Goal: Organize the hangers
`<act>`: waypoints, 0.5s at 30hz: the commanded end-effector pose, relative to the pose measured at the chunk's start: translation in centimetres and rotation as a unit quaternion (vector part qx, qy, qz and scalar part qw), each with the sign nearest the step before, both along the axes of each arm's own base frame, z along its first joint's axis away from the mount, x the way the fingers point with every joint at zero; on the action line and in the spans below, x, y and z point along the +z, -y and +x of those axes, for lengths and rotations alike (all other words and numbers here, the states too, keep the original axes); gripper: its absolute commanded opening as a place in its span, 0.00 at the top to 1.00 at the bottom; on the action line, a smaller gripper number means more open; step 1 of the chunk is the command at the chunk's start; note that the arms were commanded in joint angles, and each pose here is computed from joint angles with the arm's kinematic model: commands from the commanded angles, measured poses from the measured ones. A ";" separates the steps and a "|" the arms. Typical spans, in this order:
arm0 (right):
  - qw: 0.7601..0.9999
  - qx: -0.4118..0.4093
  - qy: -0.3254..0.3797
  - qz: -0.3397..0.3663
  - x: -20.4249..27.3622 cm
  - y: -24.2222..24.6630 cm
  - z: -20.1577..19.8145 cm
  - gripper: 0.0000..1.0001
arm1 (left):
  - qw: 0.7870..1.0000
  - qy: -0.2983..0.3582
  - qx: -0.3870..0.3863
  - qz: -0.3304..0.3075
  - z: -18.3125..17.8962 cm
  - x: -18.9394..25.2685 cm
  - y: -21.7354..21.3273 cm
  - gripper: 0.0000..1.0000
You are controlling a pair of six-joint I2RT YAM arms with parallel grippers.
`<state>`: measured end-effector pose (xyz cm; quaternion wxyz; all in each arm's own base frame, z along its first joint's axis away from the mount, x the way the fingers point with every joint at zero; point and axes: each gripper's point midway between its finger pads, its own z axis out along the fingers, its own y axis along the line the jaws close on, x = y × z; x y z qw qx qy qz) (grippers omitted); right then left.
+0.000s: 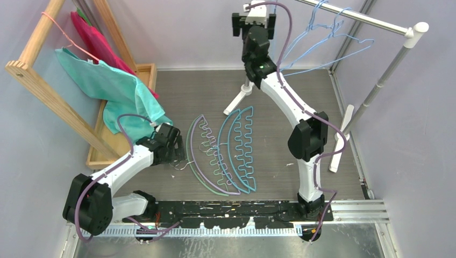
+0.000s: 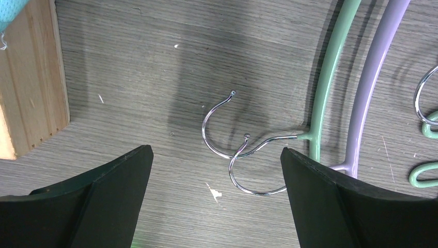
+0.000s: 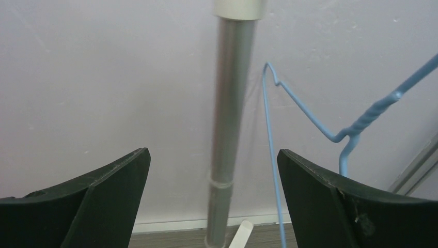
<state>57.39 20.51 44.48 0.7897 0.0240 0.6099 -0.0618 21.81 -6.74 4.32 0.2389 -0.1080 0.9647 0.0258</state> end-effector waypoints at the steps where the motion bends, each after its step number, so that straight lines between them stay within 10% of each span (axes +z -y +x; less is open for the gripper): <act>1: 0.996 -0.008 0.055 0.065 5.5 4.6 -0.8 0.00 | 1.000 0.019 -0.003 -0.005 1.1 1.3 0.3 0.02; 15: 0.990 -0.102 0.056 0.084 4.7 13.9 -1.8 0.00 | 1.000 0.020 -0.002 -0.007 1.1 1.3 0.3 0.02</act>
